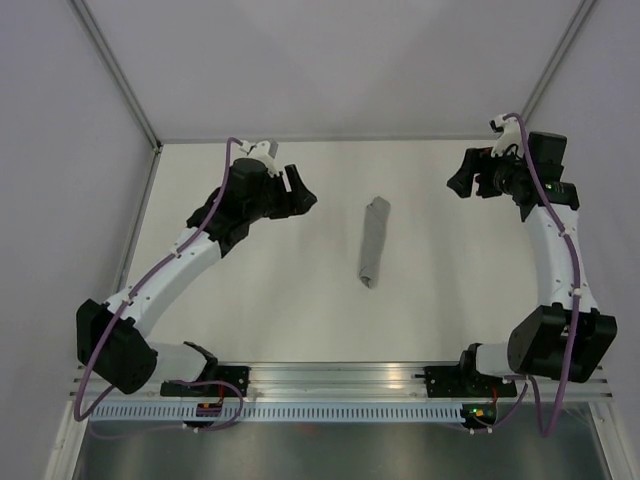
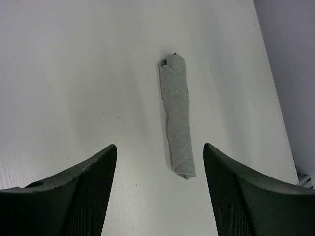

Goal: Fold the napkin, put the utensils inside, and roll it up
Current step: Reset both arms

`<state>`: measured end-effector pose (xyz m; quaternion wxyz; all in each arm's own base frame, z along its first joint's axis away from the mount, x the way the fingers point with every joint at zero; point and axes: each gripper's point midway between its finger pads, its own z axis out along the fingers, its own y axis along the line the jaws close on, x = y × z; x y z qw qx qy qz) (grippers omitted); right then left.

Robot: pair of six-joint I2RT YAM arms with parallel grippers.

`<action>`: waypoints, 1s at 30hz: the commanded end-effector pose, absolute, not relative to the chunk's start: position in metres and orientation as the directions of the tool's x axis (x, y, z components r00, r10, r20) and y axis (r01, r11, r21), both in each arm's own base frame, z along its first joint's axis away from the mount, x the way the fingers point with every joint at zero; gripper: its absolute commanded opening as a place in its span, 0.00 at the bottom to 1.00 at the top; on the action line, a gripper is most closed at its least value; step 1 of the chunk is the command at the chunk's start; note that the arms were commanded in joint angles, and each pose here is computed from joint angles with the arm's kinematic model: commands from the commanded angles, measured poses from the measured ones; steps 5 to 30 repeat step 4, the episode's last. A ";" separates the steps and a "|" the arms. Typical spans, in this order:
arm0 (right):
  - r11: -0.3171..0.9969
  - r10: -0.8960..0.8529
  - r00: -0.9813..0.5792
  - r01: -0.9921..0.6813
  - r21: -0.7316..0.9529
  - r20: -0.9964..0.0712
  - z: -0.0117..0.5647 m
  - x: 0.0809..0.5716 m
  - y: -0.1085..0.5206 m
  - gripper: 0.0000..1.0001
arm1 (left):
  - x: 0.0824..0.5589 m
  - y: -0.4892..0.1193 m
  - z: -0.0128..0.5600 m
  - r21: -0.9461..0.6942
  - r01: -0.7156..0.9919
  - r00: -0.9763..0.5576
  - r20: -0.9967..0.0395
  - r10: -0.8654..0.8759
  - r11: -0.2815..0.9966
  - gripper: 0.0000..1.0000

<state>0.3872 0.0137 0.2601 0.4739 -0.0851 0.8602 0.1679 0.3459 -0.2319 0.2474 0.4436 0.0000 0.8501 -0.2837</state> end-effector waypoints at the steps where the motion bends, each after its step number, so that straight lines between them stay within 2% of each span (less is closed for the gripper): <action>1: 0.937 0.028 -0.508 -0.286 0.199 -0.861 0.266 0.386 0.008 0.83 | 0.336 -0.231 0.249 -0.459 0.312 -0.614 -0.765 -0.192 0.832 0.76; 4: 0.937 0.044 -0.495 -0.280 0.207 -0.868 0.270 0.386 0.006 0.88 | 0.337 -0.231 0.255 -0.459 0.324 -0.607 -0.772 -0.191 0.827 0.76; 30: 0.937 0.044 -0.495 -0.280 0.207 -0.868 0.270 0.386 0.006 0.88 | 0.337 -0.231 0.255 -0.459 0.324 -0.607 -0.772 -0.191 0.827 0.76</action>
